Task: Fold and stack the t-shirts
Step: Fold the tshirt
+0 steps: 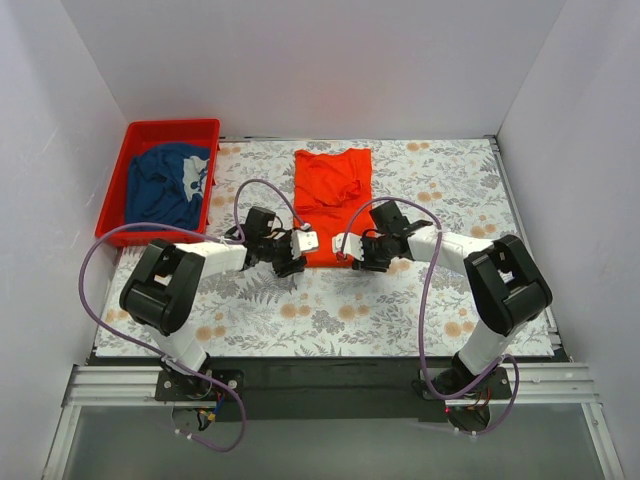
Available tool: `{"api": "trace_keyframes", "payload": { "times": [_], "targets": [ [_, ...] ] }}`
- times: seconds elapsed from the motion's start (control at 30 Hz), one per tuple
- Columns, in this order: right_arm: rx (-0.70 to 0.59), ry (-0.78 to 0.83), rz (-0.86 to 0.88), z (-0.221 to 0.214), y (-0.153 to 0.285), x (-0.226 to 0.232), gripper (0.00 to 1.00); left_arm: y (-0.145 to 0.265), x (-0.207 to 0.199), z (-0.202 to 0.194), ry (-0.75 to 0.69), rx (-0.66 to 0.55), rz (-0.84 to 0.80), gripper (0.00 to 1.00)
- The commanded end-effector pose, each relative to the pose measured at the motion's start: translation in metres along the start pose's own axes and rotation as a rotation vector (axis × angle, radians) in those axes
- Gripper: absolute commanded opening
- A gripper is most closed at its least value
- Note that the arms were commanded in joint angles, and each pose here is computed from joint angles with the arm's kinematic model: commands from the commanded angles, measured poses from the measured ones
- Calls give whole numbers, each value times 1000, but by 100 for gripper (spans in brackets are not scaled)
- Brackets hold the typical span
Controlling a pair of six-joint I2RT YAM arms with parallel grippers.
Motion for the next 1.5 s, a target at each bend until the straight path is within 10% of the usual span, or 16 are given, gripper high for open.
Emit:
{"api": "trace_keyframes", "payload": {
  "times": [0.0,0.17,0.3,0.67,1.1,1.47],
  "targets": [
    [27,9,-22,-11,-9,-2,42,-5,-3,0,-88,3,6,45],
    [21,-8,-30,-8,-7,-4,5,-7,2,0,-54,37,37,16],
    [0,4,-105,11,14,-28,1,6,19,23,-42,14,76,0],
    [-95,32,-198,65,96,-62,1,65,58,101,-46,-92,118,0],
    [-124,101,19,87,156,74,1,140,-66,144,101,-193,-86,0],
    [-66,178,34,101,145,61,1,137,-40,134,100,-97,33,0]
  ]
}}
Point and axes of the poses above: each gripper's point midway between its finger pads, its own y axis back along the fingers, its own x axis along the line the jaws close on, z = x × y, the point moved 3 cm from there along y, back along the fingers, and after that the axes turned 7 degrees about -y, right-handed, at the moved point
